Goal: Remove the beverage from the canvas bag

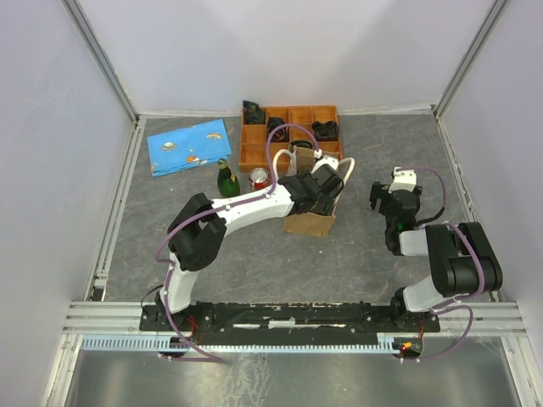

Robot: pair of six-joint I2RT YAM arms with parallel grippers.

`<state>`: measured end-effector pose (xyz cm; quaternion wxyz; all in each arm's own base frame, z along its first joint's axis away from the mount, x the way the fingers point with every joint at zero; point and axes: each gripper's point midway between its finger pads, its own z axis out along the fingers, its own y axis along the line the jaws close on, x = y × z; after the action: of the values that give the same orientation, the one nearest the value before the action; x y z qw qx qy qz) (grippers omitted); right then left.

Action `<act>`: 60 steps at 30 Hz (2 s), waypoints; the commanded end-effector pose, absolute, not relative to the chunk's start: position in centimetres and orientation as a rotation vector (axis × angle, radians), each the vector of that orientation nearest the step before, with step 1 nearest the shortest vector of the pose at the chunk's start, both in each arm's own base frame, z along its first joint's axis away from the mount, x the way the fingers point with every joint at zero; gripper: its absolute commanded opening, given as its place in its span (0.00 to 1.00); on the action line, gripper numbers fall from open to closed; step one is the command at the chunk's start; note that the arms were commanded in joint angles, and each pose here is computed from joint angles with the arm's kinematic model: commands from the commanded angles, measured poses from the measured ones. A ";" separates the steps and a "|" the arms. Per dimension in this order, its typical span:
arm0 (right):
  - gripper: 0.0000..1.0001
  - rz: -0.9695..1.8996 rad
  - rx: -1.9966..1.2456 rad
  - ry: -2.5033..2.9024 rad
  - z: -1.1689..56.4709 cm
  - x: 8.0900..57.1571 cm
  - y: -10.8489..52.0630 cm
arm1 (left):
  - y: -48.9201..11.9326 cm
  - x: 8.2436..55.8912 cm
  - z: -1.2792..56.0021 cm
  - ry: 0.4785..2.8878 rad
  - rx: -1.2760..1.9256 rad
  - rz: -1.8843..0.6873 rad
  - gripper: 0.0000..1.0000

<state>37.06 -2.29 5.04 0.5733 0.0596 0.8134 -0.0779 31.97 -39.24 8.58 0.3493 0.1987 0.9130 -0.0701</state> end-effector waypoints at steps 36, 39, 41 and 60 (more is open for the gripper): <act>0.99 -0.164 0.147 1.838 7.2 38.4 -2.2 | -40.5 31.6 25.6 2.108 0.833 -0.280 0.03; 0.99 -0.164 0.146 1.839 7.1 38.4 -2.2 | -39.8 31.9 27.7 2.077 0.820 -0.251 0.03; 0.99 -0.164 0.145 1.840 7.1 38.4 -2.2 | -39.0 32.1 29.4 2.052 0.802 -0.223 0.03; 0.99 -0.165 0.145 1.837 7.2 38.4 -2.2 | -26.7 35.4 40.1 1.933 0.448 -0.047 0.03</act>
<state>37.06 -2.30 5.05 0.5733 0.0597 0.8134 -0.0781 33.82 -33.09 32.33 0.4642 0.2683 0.8436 -0.0304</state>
